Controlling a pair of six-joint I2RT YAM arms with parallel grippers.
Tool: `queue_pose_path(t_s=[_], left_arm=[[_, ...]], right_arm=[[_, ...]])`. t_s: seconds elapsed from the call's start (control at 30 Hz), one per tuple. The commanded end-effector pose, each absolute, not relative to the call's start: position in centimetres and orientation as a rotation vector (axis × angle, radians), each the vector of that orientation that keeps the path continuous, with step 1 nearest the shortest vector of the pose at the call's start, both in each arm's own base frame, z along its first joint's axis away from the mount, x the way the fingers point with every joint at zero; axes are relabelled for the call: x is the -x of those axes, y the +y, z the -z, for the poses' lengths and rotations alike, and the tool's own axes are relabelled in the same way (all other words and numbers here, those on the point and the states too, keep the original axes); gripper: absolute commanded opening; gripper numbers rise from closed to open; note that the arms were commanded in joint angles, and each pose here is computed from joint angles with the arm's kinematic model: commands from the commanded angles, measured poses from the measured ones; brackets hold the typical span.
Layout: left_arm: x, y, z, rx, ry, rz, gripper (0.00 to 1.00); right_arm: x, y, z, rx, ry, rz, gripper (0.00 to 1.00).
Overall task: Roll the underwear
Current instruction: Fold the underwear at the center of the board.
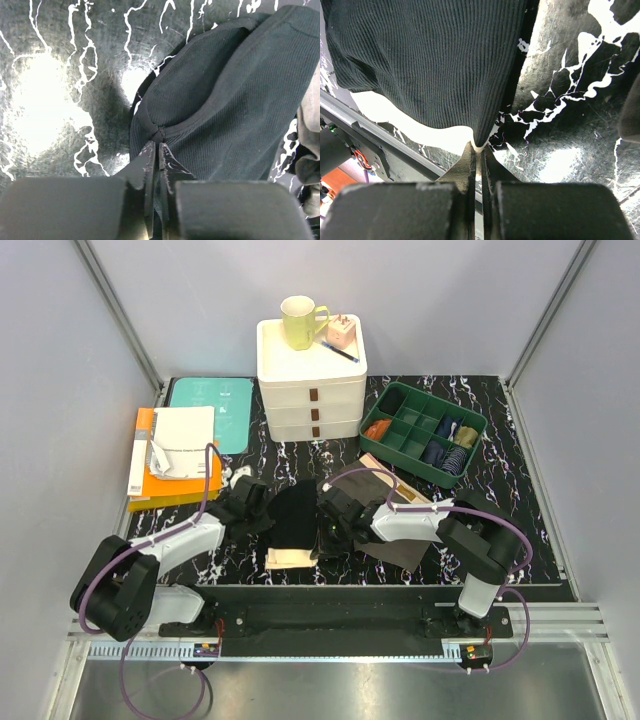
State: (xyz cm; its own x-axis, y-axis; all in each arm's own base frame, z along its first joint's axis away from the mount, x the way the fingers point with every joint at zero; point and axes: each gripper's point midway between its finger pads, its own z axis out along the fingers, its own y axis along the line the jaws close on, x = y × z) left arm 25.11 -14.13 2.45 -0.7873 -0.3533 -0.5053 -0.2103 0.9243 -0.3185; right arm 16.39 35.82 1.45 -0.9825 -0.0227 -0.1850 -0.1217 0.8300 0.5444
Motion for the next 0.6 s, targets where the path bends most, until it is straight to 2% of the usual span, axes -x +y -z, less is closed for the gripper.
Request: queue_pose_path(t_s=[0.0, 0.23, 0.57], left_arm=[[-26.3, -14.0, -4.2, 0.413, 2.409, 0.358, 0.00], [-27.4, -13.3, -6.3, 0.366, 2.313, 0.333, 0.00], [-27.3, -11.8, -4.2, 0.362, 2.324, 0.219, 0.00]], right_arm=[[-15.2, 33.3, 0.9, 0.102, 2.931, -0.697, 0.00], [-15.3, 33.2, 1.0, 0.095, 2.933, -0.688, 0.00], [-15.2, 33.4, 1.1, 0.103, 2.937, -0.696, 0.00]])
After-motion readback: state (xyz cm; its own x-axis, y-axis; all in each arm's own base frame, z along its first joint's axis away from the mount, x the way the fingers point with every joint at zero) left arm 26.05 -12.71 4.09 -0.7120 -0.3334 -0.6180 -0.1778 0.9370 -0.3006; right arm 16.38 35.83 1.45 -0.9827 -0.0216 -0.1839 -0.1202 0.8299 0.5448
